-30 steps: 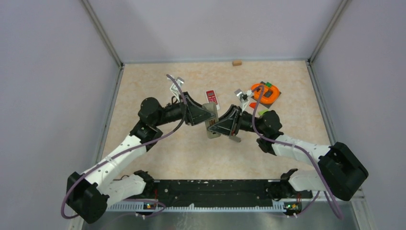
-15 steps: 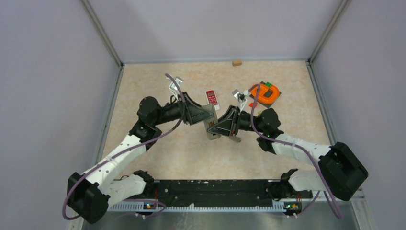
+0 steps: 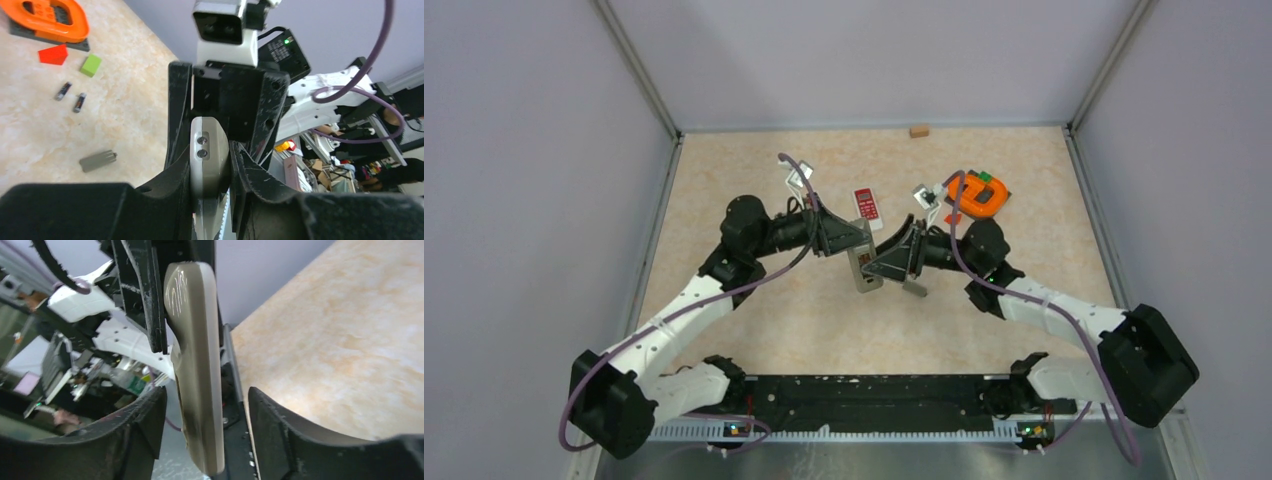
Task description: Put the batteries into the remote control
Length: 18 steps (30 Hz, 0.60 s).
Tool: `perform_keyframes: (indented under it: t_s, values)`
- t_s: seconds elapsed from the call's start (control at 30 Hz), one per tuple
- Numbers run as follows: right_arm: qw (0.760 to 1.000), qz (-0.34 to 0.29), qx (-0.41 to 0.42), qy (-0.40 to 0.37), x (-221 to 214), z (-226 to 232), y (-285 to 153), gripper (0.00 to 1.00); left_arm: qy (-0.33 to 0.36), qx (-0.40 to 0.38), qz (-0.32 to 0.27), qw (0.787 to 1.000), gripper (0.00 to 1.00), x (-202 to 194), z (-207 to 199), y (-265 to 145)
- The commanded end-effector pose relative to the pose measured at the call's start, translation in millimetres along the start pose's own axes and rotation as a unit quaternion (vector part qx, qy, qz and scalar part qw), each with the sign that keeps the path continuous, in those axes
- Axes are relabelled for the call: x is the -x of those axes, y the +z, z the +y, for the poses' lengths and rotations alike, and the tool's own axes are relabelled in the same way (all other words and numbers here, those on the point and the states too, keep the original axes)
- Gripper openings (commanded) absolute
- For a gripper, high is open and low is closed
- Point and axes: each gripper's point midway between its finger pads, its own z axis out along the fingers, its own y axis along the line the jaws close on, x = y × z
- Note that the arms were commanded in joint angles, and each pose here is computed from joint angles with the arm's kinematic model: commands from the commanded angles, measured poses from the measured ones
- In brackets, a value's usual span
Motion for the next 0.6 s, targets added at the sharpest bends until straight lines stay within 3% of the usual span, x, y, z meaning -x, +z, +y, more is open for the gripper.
perform_keyframes:
  t_s: [0.0, 0.17, 0.33, 0.47, 0.57]
  values:
    - [0.994, -0.061, -0.08, -0.035, 35, -19, -22, 0.66, 0.049, 0.036, -0.031, 0.998, 0.0, 20, 6, -9]
    - [0.959, -0.091, -0.263, -0.049, 58, -63, -62, 0.67, 0.066, 0.084, -0.044, 0.993, 0.0, 21, 31, -23]
    - [0.874, -0.034, -0.485, -0.032, 52, -126, -112, 0.49, 0.078, 0.104, -0.046, 0.99, 0.0, 20, 40, -30]
    - [0.811, 0.002, -0.585, -0.025, 45, -158, -142, 0.46, 0.079, 0.112, -0.045, 0.99, 0.0, 18, 43, -32]
    - [0.776, 0.03, -0.63, -0.01, 36, -178, -157, 0.47, 0.078, 0.114, -0.043, 0.989, 0.0, 16, 44, -33]
